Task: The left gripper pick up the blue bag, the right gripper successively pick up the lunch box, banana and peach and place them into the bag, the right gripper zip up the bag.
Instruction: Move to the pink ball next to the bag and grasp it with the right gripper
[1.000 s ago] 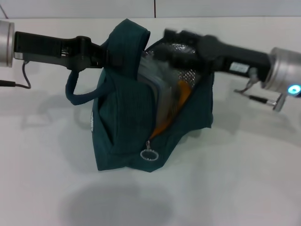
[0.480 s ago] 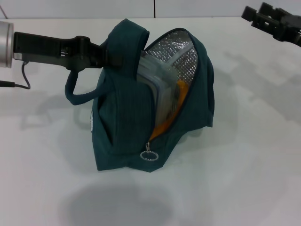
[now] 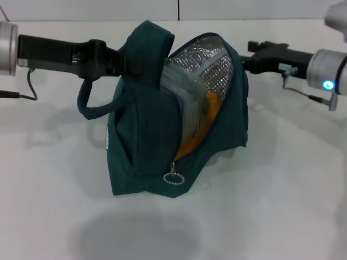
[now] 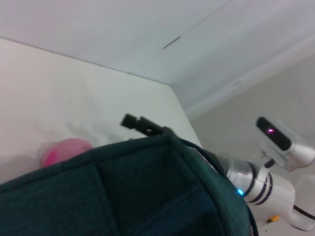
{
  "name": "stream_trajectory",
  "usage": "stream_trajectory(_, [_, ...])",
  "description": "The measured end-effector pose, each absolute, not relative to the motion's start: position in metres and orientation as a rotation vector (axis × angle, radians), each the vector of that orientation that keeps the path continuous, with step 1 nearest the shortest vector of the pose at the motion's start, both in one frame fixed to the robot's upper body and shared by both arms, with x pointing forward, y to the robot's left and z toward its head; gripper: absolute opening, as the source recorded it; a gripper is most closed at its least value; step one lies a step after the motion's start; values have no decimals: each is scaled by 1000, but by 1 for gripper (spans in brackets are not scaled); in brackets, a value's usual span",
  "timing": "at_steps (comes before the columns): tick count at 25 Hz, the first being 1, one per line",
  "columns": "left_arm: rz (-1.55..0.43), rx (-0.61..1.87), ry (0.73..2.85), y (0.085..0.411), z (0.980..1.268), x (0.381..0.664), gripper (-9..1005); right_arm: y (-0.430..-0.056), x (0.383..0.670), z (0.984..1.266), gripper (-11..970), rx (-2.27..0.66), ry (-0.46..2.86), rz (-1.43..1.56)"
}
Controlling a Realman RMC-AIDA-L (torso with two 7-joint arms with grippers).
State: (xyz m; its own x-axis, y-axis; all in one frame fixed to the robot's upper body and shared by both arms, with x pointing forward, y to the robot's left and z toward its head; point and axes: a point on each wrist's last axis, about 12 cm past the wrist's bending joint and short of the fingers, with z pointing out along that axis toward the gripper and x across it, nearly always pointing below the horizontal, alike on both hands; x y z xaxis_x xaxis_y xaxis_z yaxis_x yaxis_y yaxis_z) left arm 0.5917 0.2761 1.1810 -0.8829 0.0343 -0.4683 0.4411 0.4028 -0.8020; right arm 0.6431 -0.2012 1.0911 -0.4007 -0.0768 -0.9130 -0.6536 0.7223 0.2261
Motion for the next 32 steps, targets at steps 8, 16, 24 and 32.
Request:
stream_trajectory(8, [-1477,426,2279,273,1183,594,37,-186,641,1080,860,-628,1988,690])
stream_trajectory(16, [-1473,439,2269,272,1184,595,37,-173,647,1080,860,-712,2027,609])
stream_trajectory(24, [-1473,455,2262,269,1187,597,37,-168,647,1079,851,-766,2034,587])
stream_trajectory(32, [-1483,452,2262,267,1185,595,37,-164,646,1080,764,-824,2013,571])
